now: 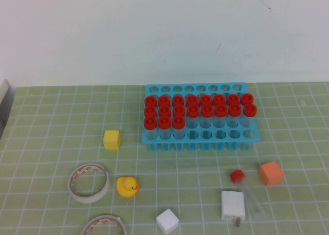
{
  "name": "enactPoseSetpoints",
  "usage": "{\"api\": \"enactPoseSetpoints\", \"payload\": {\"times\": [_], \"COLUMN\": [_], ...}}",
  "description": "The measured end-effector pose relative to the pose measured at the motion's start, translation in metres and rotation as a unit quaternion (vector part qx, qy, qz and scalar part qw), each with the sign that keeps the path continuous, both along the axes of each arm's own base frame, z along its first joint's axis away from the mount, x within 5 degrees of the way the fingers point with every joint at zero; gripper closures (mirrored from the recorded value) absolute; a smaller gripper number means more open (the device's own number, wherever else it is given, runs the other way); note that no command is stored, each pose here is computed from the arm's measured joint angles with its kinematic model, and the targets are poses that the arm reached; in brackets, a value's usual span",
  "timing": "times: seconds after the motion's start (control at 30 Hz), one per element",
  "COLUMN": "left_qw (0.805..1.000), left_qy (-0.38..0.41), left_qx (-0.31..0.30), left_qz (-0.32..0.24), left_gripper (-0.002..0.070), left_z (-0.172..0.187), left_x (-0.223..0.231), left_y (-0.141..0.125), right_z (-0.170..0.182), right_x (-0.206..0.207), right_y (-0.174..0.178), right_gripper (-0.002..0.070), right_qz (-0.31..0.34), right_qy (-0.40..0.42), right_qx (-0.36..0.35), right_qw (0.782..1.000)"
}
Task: Place the test tubes
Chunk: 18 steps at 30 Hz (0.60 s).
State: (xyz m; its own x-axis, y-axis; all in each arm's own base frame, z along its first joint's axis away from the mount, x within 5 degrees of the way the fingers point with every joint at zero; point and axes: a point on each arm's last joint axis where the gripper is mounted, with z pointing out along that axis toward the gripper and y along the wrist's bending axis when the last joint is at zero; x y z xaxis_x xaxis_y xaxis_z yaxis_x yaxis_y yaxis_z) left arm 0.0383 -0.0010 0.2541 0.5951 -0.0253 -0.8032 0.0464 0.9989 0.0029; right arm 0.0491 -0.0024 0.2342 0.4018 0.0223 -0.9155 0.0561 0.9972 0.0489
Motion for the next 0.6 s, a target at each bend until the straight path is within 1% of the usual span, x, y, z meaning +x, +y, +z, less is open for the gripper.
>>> {"api": "enactPoseSetpoints", "payload": {"times": [0.23, 0.3, 0.37, 0.47, 0.6], "left_qw": [0.999, 0.999, 0.999, 0.998, 0.995], "left_qy": [-0.030, -0.028, -0.006, 0.043, 0.088], "left_qx": [-0.012, -0.022, -0.032, -0.040, -0.034], "left_qz": [-0.004, -0.012, -0.018, -0.025, -0.032], "left_gripper": [0.0676, 0.0676, 0.0676, 0.0676, 0.0676], "left_z": [0.004, 0.004, 0.006, 0.024, 0.064], "left_x": [-0.003, -0.003, -0.002, -0.003, -0.013], "left_y": [0.001, 0.001, 0.001, 0.001, 0.000], "right_z": [0.001, 0.001, -0.001, 0.002, 0.021], "right_x": [0.000, 0.000, 0.000, 0.001, -0.004], "right_y": [0.000, 0.000, 0.000, -0.001, -0.002], "right_gripper": [0.0678, 0.0678, 0.0678, 0.0678, 0.0678], "right_qz": [0.000, 0.000, -0.001, -0.008, -0.017], "right_qy": [-0.004, -0.004, 0.006, 0.045, 0.072], "right_qx": [-0.001, -0.002, -0.002, 0.004, 0.006], "right_qw": [1.000, 1.000, 1.000, 0.999, 0.997]}}
